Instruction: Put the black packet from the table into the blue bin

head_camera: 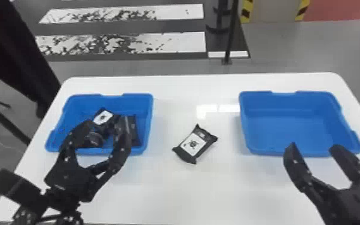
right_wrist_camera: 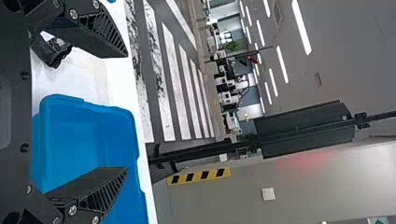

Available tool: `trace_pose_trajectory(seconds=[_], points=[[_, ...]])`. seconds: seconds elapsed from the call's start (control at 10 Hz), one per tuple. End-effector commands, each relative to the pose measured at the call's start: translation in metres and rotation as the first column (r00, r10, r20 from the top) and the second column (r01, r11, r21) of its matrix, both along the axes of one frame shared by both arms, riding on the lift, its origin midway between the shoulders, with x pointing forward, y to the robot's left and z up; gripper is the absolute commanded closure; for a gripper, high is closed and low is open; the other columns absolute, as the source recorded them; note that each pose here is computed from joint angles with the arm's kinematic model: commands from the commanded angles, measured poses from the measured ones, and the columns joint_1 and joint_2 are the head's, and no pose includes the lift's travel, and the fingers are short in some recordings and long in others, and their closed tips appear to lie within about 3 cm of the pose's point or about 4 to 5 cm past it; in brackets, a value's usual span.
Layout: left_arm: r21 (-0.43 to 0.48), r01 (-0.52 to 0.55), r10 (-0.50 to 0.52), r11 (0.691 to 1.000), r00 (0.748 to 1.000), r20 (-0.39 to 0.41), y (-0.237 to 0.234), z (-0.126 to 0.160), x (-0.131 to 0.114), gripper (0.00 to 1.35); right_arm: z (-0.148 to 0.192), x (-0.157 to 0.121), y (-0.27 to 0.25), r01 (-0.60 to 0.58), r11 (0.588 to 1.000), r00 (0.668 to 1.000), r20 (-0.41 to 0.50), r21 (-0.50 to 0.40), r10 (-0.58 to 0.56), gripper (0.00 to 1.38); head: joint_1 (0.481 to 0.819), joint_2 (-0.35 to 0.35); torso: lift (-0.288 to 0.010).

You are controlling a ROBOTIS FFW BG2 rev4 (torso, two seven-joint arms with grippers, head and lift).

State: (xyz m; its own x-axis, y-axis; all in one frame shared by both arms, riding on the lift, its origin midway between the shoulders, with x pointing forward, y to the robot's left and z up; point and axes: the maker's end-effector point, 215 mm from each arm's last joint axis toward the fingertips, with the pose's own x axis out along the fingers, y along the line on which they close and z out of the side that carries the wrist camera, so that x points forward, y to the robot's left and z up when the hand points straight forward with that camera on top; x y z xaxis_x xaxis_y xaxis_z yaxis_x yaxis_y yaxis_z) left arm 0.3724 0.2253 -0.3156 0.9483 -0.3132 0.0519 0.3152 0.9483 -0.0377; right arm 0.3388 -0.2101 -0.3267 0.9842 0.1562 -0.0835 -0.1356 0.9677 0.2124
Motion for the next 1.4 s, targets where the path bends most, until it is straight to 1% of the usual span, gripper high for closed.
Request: trace_pose_trajectory(seconds=[0.0, 0.1, 0.3, 0.4, 0.5, 0.6, 0.8, 0.9, 1.0, 1.1, 1.2, 1.3], points=[[0.041, 0.060, -0.059, 0.997, 0.998, -0.033, -0.020, -0.015, 0.016, 0.21, -0.001, 0.001, 0.000, 0.000, 1.000, 1.000, 0.000, -0.003, 0.000, 0.15, 0.695, 0.035, -0.110], [0.067, 0.119, -0.115, 0.991, 0.991, -0.069, -0.038, -0.027, 0.025, 0.21, -0.001, 0.001, 0.000, -0.001, 1.000, 1.000, 0.000, -0.005, 0.001, 0.15, 0.695, 0.004, -0.110], [0.080, 0.245, -0.234, 0.966, 0.964, -0.128, -0.088, -0.048, 0.048, 0.21, 0.000, 0.003, 0.000, -0.001, 1.000, 1.000, 0.005, -0.011, 0.001, 0.15, 0.695, -0.043, -0.110], [0.089, 0.304, -0.288, 0.949, 0.945, -0.155, -0.112, -0.055, 0.057, 0.21, -0.001, 0.003, 0.001, -0.004, 1.000, 1.000, 0.002, -0.015, 0.004, 0.15, 0.695, -0.080, -0.110], [0.081, 0.354, -0.333, 0.932, 0.922, -0.197, -0.132, -0.068, 0.062, 0.21, -0.001, 0.004, 0.002, -0.006, 1.000, 1.000, 0.000, -0.019, 0.006, 0.15, 0.695, -0.121, -0.110], [0.096, 0.395, -0.366, 0.914, 0.903, -0.224, -0.151, -0.077, 0.065, 0.21, 0.000, 0.005, 0.002, -0.004, 1.000, 1.000, 0.004, -0.018, 0.005, 0.15, 0.695, -0.153, -0.110], [0.105, 0.479, -0.436, 0.871, 0.854, -0.283, -0.189, -0.097, 0.071, 0.21, -0.001, 0.007, 0.002, -0.006, 1.000, 1.000, 0.004, -0.020, 0.006, 0.15, 0.695, -0.197, -0.110], [0.109, 0.500, -0.447, 0.859, 0.836, -0.317, -0.199, -0.110, 0.075, 0.21, 0.001, 0.008, 0.004, -0.009, 1.000, 1.000, 0.009, -0.018, 0.009, 0.15, 0.695, -0.227, -0.110], [0.131, 0.506, -0.438, 0.853, 0.828, -0.351, -0.201, -0.122, 0.084, 0.21, 0.001, 0.009, 0.004, -0.009, 1.000, 1.000, 0.009, -0.020, 0.009, 0.15, 0.695, -0.246, -0.110], [0.152, 0.509, -0.421, 0.847, 0.817, -0.393, -0.199, -0.139, 0.091, 0.21, 0.001, 0.009, 0.004, -0.009, 1.000, 1.000, 0.009, -0.018, 0.009, 0.15, 0.695, -0.250, -0.110], [0.193, 0.512, -0.401, 0.837, 0.814, -0.421, -0.197, -0.151, 0.100, 0.21, 0.001, 0.009, 0.004, -0.009, 1.000, 1.000, 0.009, -0.018, 0.009, 0.15, 0.695, -0.252, -0.110], [0.198, 0.514, -0.382, 0.835, 0.799, -0.464, -0.194, -0.166, 0.103, 0.21, 0.001, 0.009, 0.004, -0.009, 1.000, 1.000, 0.012, -0.018, 0.009, 0.15, 0.695, -0.248, -0.110]])
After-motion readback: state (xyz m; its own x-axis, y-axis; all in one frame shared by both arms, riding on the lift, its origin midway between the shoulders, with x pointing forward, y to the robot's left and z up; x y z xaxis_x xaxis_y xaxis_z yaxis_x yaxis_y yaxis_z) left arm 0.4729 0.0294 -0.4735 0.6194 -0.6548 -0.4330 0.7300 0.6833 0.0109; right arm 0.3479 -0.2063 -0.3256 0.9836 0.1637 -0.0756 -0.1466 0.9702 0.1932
